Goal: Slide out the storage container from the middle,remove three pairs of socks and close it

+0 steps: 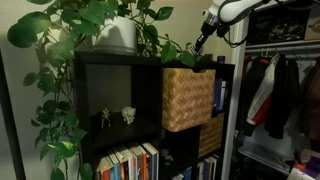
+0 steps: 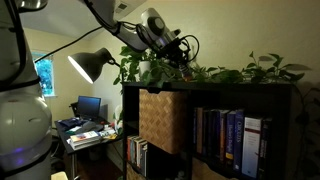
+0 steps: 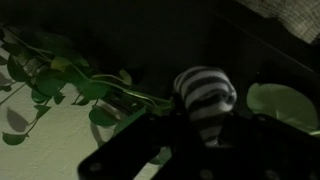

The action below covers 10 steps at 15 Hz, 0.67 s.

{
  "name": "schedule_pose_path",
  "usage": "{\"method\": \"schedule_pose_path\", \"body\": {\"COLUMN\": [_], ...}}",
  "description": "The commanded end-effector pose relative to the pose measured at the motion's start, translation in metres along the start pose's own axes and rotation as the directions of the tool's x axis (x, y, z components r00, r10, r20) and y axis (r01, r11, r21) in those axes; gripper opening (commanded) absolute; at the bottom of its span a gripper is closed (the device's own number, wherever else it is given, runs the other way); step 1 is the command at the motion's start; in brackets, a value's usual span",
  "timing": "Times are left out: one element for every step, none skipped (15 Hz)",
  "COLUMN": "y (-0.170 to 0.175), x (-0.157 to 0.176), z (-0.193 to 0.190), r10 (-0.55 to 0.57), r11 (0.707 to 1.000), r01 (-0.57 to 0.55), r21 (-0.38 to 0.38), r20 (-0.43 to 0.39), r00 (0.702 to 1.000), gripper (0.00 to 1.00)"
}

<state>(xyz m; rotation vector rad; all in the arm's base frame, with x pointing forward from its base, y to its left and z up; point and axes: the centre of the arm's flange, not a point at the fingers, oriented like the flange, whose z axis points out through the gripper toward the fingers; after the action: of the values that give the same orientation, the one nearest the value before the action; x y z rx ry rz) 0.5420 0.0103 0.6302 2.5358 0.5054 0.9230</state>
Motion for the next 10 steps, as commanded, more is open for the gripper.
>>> {"method": "schedule_pose_path", "body": {"y": [0.003, 0.0, -0.002, -0.004, -0.005, -0.005, -0.005, -0.006, -0.007, -0.007], "x": [-0.001, -0.005, -0.006, -0.007, -0.007, -0.006, -0.005, -0.005, -0.004, -0.004], "z": [0.023, 0.028, 0.032, 0.033, 0.033, 0.029, 0.028, 0.023, 0.02, 0.015], "r10": [0.011, 0.002, -0.002, -0.009, -0.014, -0.014, -0.013, -0.014, -0.016, -0.017], "r11": [1.0, 1.0, 1.0, 1.0, 1.0, 1.0, 1.0, 1.0, 1.0, 1.0], "r01": [-0.011, -0.003, 0.002, 0.008, 0.014, 0.014, 0.013, 0.014, 0.015, 0.017], "r21": [-0.014, -0.015, -0.013, -0.017, -0.017, -0.014, -0.012, -0.013, -0.013, -0.012], "r20": [-0.016, -0.018, -0.017, -0.016, -0.017, -0.013, -0.012, -0.012, -0.011, -0.012], "r00": [1.0, 1.0, 1.0, 1.0, 1.0, 1.0, 1.0, 1.0, 1.0, 1.0], "gripper": [0.16, 0.51, 0.52, 0.57, 0.65, 0.7, 0.78, 0.84, 0.91, 0.97]}}
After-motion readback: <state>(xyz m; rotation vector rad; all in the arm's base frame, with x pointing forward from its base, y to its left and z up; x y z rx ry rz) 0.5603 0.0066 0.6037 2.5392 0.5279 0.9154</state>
